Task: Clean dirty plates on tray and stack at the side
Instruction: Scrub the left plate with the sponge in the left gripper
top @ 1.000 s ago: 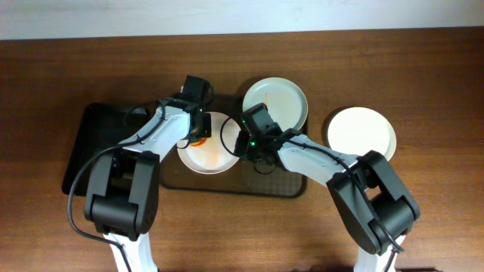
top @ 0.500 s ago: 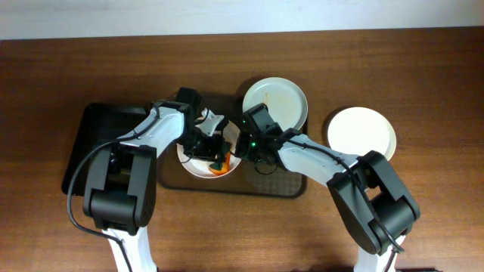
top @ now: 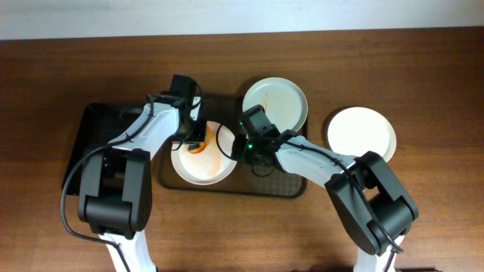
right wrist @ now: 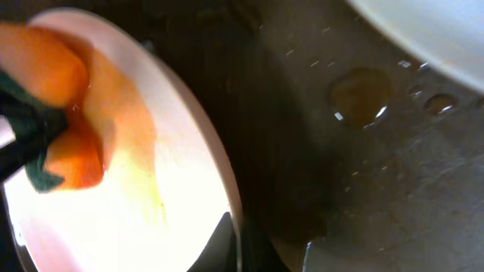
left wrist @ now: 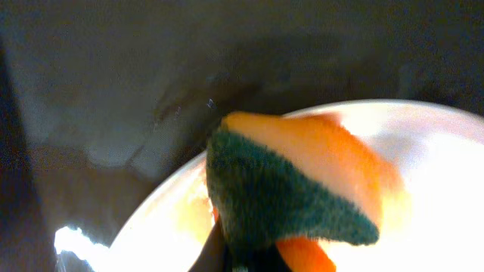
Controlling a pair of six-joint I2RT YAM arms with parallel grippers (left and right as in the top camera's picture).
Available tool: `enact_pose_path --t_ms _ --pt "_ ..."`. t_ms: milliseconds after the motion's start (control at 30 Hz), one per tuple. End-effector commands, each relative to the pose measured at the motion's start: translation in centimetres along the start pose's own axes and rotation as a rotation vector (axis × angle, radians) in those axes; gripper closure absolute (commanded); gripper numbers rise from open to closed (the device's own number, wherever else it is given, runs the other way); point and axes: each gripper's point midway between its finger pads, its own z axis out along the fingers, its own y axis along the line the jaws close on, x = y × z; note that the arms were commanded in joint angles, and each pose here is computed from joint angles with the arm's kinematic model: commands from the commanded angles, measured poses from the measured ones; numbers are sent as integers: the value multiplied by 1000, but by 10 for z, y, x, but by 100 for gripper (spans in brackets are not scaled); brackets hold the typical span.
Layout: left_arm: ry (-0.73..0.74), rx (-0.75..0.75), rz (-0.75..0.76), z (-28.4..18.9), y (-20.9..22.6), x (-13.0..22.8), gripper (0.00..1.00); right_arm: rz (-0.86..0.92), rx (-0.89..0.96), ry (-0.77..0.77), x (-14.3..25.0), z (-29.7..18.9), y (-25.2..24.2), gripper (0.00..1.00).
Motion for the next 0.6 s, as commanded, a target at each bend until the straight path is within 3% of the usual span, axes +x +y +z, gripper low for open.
enact_pose_path --t_ms 0,133,200,267,433,567 --pt "237 -187 -85 22 42 63 100 15 26 3 0 4 -7 96" --pt "414 -133 -51 9 33 102 100 15 21 8 1 4 -6 96" --pt "459 202 101 3 -17 112 100 16 18 11 1 4 -6 96" --pt "438 337 127 -1 -37 109 100 16 18 11 1 4 -6 96" --pt "276 564 127 -7 -73 72 100 15 15 14 2 4 -5 96" --pt "85 673 83 -46 -61 4 100 11 14 16 2 4 -5 96"
